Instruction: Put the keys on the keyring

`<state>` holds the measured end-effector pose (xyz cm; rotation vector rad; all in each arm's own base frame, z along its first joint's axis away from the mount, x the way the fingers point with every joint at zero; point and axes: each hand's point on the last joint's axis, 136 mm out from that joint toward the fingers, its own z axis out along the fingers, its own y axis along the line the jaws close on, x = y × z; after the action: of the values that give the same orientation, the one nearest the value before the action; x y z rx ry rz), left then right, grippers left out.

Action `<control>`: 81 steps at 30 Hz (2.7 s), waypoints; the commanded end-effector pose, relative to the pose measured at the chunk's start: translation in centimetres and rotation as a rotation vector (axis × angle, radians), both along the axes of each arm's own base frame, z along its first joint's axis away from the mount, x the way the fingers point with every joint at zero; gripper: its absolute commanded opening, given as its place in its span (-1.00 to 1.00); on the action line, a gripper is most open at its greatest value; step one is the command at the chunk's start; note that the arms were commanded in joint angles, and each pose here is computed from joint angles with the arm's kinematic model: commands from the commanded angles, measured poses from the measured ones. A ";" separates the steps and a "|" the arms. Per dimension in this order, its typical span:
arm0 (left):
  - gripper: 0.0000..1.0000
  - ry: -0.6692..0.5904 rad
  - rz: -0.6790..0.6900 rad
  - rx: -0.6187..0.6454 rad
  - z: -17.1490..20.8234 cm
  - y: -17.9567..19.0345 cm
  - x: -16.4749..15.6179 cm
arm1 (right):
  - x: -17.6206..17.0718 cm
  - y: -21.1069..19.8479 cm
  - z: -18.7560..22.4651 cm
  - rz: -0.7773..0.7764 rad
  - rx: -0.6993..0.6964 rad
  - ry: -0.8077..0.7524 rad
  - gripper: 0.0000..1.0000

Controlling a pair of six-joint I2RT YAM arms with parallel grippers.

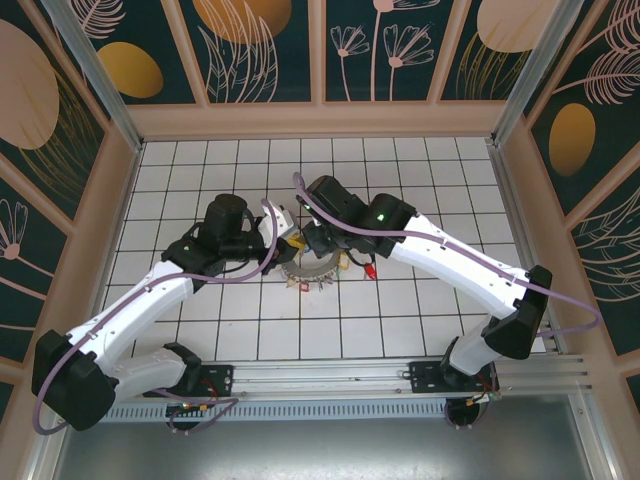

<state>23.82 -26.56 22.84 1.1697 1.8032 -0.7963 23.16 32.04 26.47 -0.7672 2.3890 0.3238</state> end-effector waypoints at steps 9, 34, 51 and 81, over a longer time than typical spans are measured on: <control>-1.00 -0.094 -0.034 -0.051 2.5 -0.3 -0.3 | 0.0 -2.5 0.9 -0.064 -0.004 -0.022 -0.70; -1.00 -0.385 -0.073 0.097 2.0 1.6 -0.2 | -1.2 0.3 4.8 -0.099 0.431 0.269 -0.33; -1.00 -0.430 -0.131 0.154 0.5 1.6 -0.5 | -0.7 2.4 -0.1 -0.153 0.172 0.322 -0.31; -1.00 -0.426 -0.052 0.108 1.1 1.8 0.1 | -0.6 1.3 -0.4 -0.168 0.214 0.264 -1.00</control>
<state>23.25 -24.52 21.60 1.4328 1.5382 -0.4456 22.75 33.59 24.52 -0.4632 2.6627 0.5743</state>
